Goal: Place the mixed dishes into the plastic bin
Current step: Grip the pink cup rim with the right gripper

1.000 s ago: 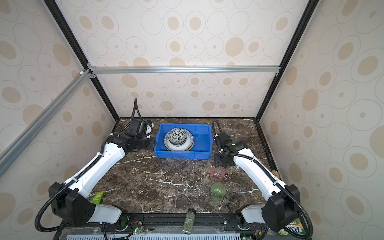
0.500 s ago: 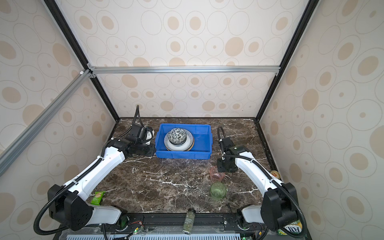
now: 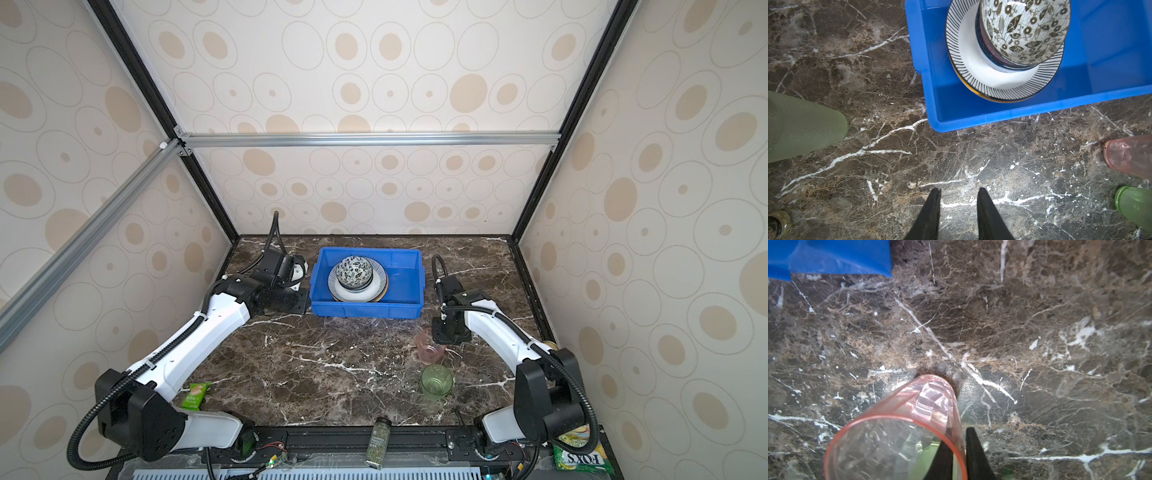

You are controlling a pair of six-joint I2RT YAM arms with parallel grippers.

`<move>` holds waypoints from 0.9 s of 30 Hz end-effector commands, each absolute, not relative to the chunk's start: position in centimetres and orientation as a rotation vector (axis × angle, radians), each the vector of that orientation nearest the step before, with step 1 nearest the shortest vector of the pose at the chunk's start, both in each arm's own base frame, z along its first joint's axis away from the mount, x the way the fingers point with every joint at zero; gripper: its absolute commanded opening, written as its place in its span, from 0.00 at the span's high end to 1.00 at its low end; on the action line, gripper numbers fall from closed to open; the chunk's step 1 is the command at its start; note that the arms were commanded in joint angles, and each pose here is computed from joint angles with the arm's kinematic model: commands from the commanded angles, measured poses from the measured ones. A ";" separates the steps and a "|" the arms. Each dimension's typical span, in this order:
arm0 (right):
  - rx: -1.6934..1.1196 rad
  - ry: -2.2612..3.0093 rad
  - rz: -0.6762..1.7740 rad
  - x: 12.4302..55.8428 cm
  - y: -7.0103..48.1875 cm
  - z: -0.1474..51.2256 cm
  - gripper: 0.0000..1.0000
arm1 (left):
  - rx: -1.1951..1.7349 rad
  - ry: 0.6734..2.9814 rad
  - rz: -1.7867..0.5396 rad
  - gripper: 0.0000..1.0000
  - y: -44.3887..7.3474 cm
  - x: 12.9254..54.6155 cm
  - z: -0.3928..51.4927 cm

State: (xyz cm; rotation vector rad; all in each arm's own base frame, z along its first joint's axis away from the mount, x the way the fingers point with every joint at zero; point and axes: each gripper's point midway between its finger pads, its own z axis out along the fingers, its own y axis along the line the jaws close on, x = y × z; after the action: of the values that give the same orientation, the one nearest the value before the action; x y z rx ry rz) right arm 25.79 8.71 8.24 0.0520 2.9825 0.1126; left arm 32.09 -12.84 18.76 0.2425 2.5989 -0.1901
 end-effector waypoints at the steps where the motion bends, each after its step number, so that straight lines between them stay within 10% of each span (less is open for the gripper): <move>1: 0.053 3.001 0.098 25.7 8.5 7.6 0.93 | 0.252 2.560 -0.171 0.68 -12.7 32.2 20.8; 27: 0.049 2.856 0.244 27.5 10.5 16.1 1.00 | 0.292 2.570 -0.152 0.68 -12.8 32.5 19.2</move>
State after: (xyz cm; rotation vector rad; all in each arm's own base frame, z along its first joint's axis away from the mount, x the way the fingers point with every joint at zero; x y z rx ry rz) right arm 27.91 10.03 13.41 0.0534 2.8986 0.1970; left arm 32.48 -12.60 19.22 0.2427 2.5802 -0.1644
